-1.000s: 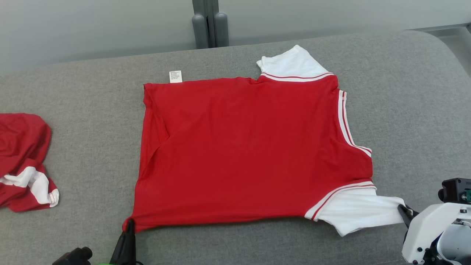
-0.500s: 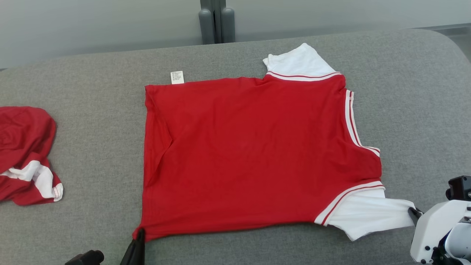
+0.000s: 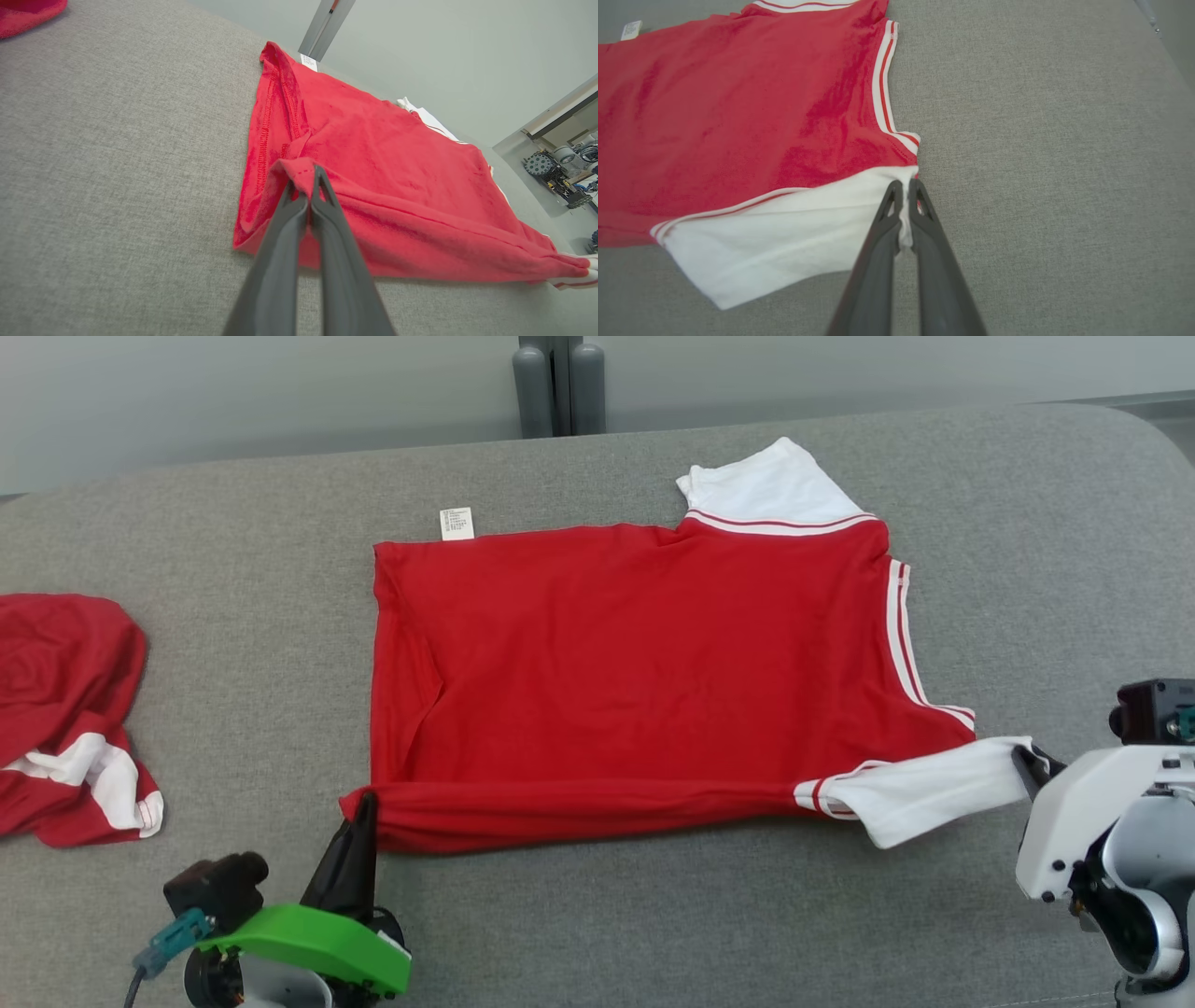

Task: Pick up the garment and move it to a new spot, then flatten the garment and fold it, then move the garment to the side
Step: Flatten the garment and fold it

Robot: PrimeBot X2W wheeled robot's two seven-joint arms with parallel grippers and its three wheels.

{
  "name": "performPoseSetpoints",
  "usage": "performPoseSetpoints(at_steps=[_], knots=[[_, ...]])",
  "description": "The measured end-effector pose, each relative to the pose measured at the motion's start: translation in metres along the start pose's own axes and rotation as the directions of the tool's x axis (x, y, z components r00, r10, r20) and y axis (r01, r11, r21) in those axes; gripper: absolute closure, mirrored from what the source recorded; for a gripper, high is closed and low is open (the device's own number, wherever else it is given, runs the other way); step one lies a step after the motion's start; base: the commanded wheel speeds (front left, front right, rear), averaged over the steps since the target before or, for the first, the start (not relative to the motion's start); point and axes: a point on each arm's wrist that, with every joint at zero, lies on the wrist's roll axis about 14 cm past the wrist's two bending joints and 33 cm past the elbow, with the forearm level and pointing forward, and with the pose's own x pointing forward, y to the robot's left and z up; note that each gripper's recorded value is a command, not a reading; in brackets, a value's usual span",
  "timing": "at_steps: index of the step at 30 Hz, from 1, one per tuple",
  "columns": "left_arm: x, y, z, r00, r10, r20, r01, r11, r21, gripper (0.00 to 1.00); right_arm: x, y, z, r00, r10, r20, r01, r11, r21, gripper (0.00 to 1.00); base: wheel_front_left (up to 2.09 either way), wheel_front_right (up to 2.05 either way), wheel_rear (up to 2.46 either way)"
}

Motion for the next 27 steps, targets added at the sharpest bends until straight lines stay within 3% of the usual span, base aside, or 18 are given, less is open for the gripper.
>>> performPoseSetpoints(at_steps=[20, 27], knots=[[0.06, 0.014, -0.008, 0.999, 0.025, -0.036, -0.023, 0.999, 0.039, 1.0, 0.077, 0.027, 0.053, 0.992, 0.09, 0.088, -0.082, 0.992, -0.093, 1.0, 0.0, 0.0, 0.0], [0.065, 0.024, -0.009, 0.998, 0.054, -0.028, -0.053, 0.998, 0.038, 1.0, 0.091, 0.035, 0.054, 0.991, 0.105, 0.085, -0.095, 0.99, -0.107, 1.0, 0.0, 0.0, 0.0]])
